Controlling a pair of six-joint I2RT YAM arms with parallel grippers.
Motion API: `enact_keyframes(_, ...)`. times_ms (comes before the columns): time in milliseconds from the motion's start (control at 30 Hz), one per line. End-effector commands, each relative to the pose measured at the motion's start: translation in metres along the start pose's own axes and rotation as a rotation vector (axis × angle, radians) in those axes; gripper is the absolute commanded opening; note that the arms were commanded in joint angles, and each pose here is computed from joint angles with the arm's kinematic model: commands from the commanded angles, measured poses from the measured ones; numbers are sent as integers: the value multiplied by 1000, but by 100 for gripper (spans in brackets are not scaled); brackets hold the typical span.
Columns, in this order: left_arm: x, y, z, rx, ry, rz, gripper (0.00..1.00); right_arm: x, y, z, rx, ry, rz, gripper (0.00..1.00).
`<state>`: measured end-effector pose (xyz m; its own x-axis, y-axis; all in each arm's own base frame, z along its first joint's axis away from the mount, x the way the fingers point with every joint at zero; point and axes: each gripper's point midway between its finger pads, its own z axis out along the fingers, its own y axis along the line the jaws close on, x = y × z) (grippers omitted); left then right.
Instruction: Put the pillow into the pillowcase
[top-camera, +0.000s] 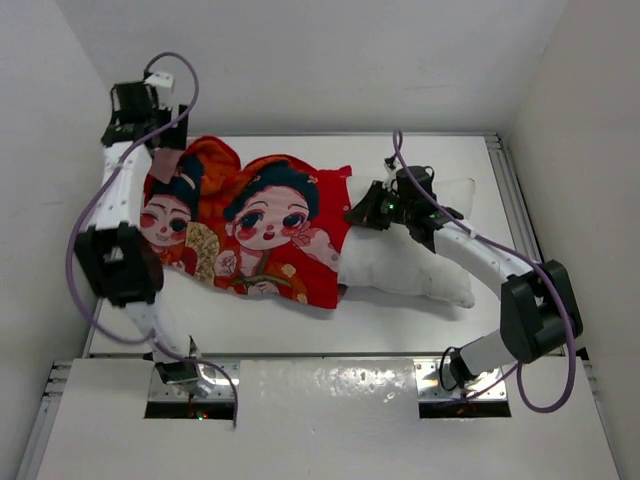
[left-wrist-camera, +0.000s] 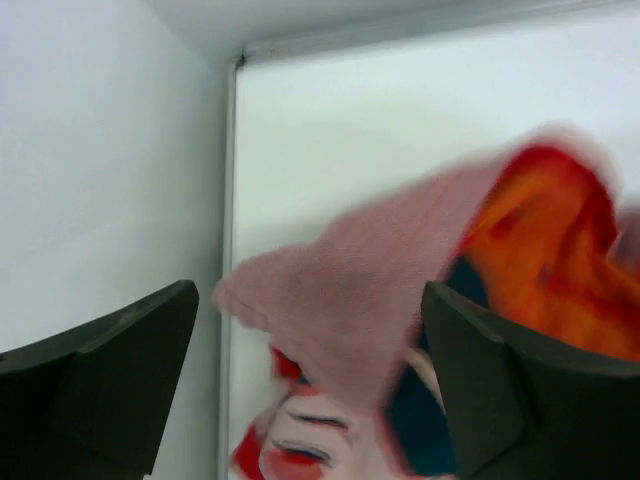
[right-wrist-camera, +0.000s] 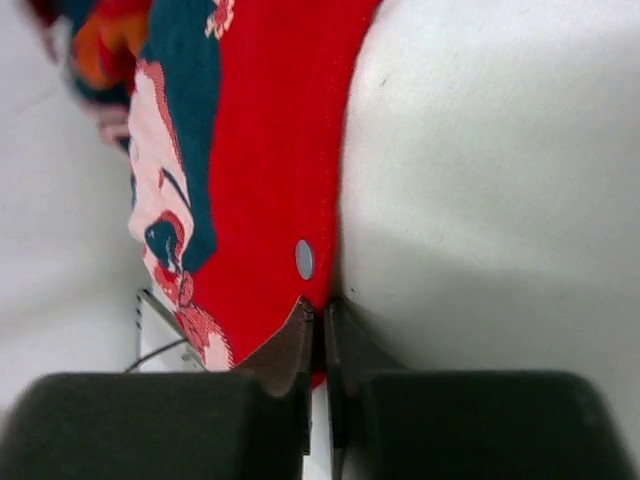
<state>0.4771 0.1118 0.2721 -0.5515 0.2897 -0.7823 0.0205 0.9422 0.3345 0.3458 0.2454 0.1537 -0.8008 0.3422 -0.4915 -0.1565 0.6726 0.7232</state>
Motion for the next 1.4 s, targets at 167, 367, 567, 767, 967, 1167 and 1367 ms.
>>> enact_keyframes(167, -119, -42, 35, -13, -93, -16, 100, -46, 27, -43, 138, -65, -195, 99)
enact_keyframes(367, -88, -206, -75, 457, -190, 375, 58, -100, -23, -100, 359, -126, -295, 77)
enact_keyframes(567, 28, -201, -67, 423, 269, 446, 0, -116, -91, -94, 575, -58, -320, 24)
enact_keyframes(767, 123, -194, -43, 403, 502, 463, 0, -70, -143, -63, 651, 142, -240, 0)
enact_keyframes(967, 76, -264, 14, 407, 325, 499, 0, 7, -110, -72, 533, 51, -286, 0)
enact_keyframes(1167, -20, -310, 76, 394, 122, 443, 0, 50, -45, -67, 304, -94, -288, 0)
enact_keyframes(1367, -107, -312, 60, 285, -149, 384, 35, 36, -10, -60, 249, -131, -323, 26)
